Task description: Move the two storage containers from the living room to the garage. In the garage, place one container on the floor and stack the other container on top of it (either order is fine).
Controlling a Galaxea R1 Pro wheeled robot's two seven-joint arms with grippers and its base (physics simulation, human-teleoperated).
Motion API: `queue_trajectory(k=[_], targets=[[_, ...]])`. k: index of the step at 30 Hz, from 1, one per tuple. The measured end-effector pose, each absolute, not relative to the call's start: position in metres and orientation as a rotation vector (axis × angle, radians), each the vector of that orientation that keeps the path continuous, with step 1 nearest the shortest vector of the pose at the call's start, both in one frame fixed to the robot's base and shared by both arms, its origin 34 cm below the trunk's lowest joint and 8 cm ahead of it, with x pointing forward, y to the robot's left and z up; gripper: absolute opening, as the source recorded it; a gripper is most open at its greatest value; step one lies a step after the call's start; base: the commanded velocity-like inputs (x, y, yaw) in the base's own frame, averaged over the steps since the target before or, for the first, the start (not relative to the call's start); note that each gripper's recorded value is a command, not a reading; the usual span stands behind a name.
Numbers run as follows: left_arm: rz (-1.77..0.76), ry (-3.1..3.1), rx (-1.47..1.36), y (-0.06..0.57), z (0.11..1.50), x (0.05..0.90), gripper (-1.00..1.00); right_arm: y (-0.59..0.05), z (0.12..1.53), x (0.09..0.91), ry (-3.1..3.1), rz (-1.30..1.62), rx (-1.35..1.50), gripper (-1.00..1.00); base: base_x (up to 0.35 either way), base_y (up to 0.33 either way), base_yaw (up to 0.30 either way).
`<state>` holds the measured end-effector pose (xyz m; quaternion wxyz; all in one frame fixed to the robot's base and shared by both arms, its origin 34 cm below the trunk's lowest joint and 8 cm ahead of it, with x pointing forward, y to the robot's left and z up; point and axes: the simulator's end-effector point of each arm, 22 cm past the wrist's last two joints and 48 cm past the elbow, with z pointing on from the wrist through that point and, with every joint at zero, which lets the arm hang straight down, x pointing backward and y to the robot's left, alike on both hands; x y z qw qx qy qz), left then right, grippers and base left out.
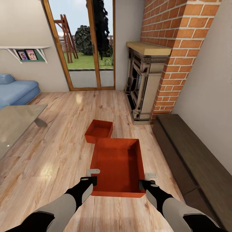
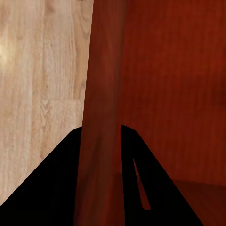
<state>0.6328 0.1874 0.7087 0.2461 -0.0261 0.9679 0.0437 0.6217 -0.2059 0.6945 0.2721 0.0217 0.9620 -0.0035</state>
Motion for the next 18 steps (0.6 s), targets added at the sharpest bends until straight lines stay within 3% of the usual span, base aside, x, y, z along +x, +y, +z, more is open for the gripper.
queue_trajectory(k=[18], targets=[[0.117,2.612,-0.072,0.187,0.724,0.641,-1.00,-0.206,0.709,0.630,2.561,-0.008,0.058,-1.00,0.000,0.000,0.000]])
